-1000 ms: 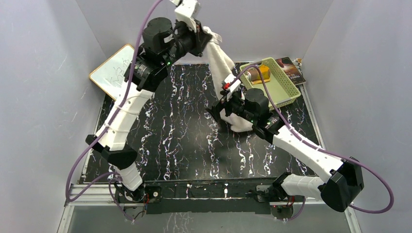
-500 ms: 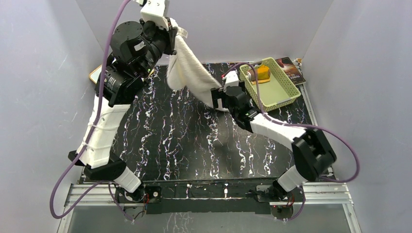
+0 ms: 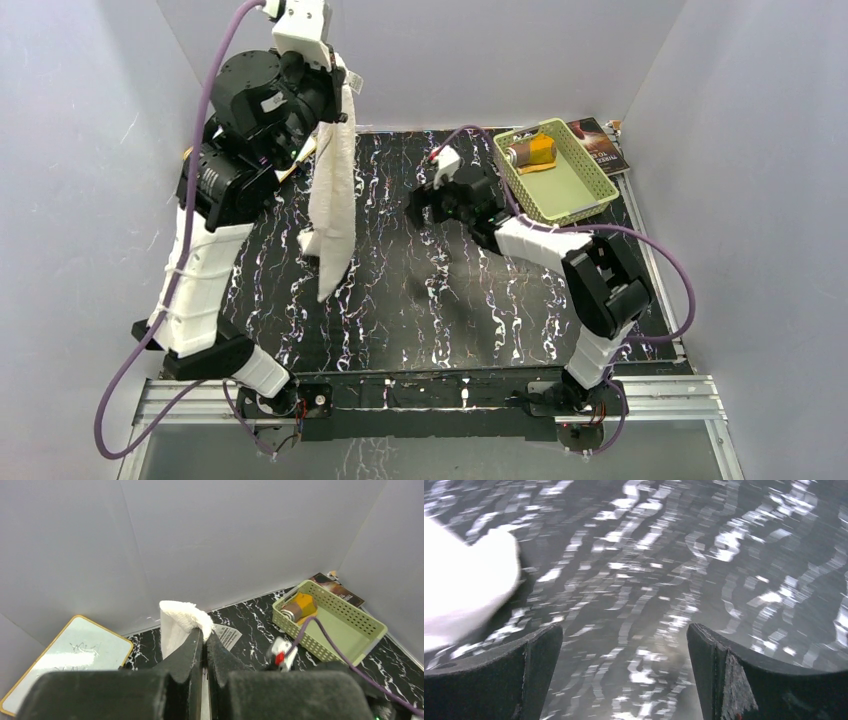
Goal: Roll the towels
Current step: Flatten out the towel at the center of the board.
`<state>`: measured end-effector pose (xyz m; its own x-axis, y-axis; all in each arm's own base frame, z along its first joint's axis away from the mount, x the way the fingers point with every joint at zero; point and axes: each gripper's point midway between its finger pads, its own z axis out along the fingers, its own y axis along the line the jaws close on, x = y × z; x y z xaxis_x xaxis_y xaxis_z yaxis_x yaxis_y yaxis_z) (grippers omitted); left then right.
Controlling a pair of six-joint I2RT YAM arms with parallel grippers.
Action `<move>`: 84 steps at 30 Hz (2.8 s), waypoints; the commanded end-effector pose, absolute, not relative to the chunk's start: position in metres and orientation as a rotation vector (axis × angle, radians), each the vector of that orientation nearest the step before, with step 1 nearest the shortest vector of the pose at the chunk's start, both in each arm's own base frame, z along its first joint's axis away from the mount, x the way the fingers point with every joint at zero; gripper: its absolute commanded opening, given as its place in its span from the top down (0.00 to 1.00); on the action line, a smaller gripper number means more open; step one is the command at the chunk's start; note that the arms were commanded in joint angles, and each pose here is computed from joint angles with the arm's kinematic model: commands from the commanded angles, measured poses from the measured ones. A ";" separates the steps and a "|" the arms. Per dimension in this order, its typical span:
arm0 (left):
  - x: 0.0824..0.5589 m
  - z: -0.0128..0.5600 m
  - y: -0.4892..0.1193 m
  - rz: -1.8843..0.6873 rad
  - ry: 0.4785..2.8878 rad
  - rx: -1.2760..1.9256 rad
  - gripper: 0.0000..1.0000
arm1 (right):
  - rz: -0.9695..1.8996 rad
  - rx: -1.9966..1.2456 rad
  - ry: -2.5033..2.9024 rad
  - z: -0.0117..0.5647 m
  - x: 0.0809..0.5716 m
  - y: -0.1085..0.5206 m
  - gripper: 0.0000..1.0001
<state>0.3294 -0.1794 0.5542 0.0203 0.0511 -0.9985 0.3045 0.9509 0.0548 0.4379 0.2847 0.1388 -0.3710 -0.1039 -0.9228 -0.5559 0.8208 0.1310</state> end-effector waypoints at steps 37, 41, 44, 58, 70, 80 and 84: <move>0.394 0.507 -0.176 0.145 1.661 0.245 1.00 | 0.779 -0.705 1.891 0.081 0.315 0.378 0.16; 0.391 0.507 -0.169 0.173 1.667 0.231 1.00 | 0.745 -0.689 1.930 0.065 0.319 0.376 0.18; 0.388 0.508 -0.163 0.190 1.665 0.220 1.00 | 0.724 -0.675 1.948 0.058 0.320 0.372 0.22; 0.383 0.514 -0.088 0.288 1.695 0.063 1.00 | 0.598 -0.668 2.003 0.084 0.299 0.327 1.00; 0.350 0.518 -0.053 0.220 1.731 -0.044 1.00 | 0.299 -0.551 1.679 0.341 0.353 0.246 1.00; 0.319 0.478 -0.014 0.337 1.865 -0.166 1.00 | 0.124 -0.236 1.627 0.421 0.347 0.148 1.00; 0.330 0.442 -0.027 0.229 1.958 -0.150 1.00 | 0.105 -0.164 1.696 0.404 0.347 0.121 1.00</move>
<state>0.3289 -0.0214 0.4694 -0.3278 0.0603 -0.9428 -0.2458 0.9581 0.1467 0.3531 0.1525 0.3996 -0.0928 -0.0947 -0.9912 -0.2564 0.9642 -0.0682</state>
